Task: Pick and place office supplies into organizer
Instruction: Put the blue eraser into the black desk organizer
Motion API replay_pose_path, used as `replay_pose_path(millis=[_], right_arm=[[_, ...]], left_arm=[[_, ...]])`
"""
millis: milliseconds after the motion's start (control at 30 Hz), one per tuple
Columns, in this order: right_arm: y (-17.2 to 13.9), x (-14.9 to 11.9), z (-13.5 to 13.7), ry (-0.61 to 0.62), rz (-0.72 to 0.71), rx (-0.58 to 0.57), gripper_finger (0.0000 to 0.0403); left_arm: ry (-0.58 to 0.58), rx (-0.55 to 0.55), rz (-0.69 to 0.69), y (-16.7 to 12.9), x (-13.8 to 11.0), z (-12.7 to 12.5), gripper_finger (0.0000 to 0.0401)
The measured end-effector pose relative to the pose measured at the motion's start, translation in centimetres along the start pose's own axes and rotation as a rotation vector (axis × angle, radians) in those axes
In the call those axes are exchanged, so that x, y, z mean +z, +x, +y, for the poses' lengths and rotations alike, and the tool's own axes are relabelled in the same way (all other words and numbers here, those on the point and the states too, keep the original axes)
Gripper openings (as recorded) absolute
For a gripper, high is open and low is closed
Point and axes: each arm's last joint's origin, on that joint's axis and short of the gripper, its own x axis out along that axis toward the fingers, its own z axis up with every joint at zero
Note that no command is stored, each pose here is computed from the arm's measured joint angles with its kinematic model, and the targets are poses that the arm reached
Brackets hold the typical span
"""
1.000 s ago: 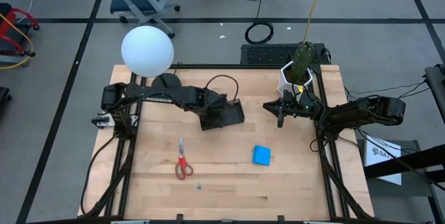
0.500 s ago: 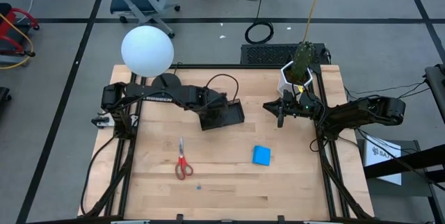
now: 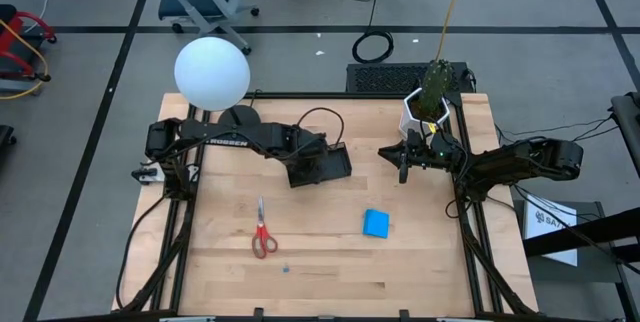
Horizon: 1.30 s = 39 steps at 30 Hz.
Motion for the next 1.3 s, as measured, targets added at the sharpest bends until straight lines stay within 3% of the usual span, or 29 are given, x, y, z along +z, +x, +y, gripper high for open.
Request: replay_pose_path(millis=[467, 667, 833, 967, 1133, 1300], right_arm=[[0.0, 0.0, 0.0, 0.0, 0.0, 0.0, 0.0047], [0.0, 0.0, 0.0, 0.0, 0.0, 0.0, 0.0047], [0.0, 0.0, 0.0, 0.0, 0.0, 0.0, 0.0047], [0.0, 0.0, 0.0, 0.0, 0.0, 0.0, 0.0047], [0.0, 0.0, 0.0, 0.0, 0.0, 0.0, 0.0047], [0.0, 0.0, 0.0, 0.0, 0.0, 0.0, 0.0047]], left_arm=[[-0.005, -0.096, 0.023, 0.1, 1.3, 0.5, 0.0089], [-0.033, -0.147, -0.028, 0.1, 2.2, 0.4, 0.0151], [-0.055, -0.092, -0.013, 0.1, 2.1, 0.9, 0.0219], [-0.057, -0.018, 0.046, 0.1, 1.5, 1.6, 0.025], [-0.098, 0.016, 0.071, 0.1, 1.1, 1.8, 0.0257], [-0.108, 0.02, 0.074, 0.1, 0.9, 1.7, 0.0239]])
